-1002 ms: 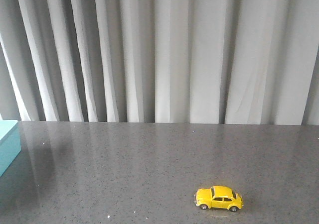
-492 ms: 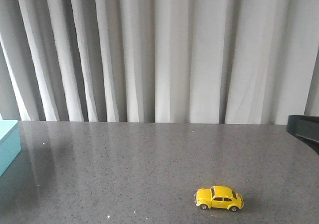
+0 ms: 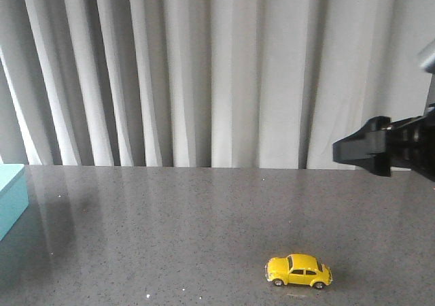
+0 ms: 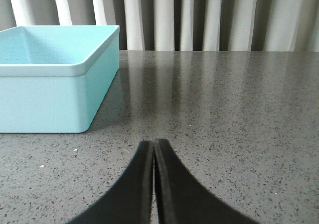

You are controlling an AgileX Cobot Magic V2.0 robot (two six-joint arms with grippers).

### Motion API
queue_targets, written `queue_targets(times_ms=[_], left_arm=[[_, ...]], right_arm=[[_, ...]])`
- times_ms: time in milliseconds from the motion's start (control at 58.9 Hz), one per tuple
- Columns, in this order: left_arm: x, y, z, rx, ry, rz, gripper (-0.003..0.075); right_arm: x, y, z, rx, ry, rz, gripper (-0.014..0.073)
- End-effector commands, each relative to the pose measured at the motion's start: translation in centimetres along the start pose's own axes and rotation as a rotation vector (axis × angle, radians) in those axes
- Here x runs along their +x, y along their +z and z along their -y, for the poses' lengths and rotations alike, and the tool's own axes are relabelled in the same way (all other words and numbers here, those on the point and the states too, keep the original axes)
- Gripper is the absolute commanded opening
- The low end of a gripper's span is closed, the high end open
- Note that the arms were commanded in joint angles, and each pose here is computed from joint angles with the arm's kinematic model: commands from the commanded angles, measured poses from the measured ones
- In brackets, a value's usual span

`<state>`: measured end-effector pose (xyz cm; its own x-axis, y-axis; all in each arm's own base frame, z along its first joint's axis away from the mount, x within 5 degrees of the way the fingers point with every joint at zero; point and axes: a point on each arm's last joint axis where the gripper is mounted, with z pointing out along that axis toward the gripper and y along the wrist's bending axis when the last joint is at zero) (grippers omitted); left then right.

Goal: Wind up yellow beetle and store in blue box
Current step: 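Lower the right gripper down over the yellow beetle car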

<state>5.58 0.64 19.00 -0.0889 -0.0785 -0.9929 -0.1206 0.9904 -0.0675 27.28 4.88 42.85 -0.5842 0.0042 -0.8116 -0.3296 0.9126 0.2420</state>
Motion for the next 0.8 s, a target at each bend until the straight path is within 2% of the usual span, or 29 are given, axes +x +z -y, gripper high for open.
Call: queue_targets(times_ms=[0,136,272,509,781], left_arm=[[-1.2,-0.3,0.1,0.007,-0.012,0.098,-0.0006],[-1.2,-0.3,0.1,0.007,-0.012,0.098,-0.0006],[-1.2,-0.3,0.1,0.007,-0.012,0.098,-0.0006],[-1.2,-0.3,0.1,0.007,-0.012,0.098,-0.0006],[-1.2,-0.3,0.1,0.007,-0.012,0.098,-0.0006]], right_arm=[[-1.6,1.3,-0.9,0.095,-0.03,-0.027,0.0609],[-1.4,6.0,-1.7,0.251,-0.061,-0.162,0.0606],[-0.4,10.7,-0.7,0.357,-0.014,-0.261,0.0603],[2.0,16.9,0.8,0.394,0.036,-0.43,0.0603],[2.4,19.7,1.5,0.41,0.054,-0.479,0.0603]])
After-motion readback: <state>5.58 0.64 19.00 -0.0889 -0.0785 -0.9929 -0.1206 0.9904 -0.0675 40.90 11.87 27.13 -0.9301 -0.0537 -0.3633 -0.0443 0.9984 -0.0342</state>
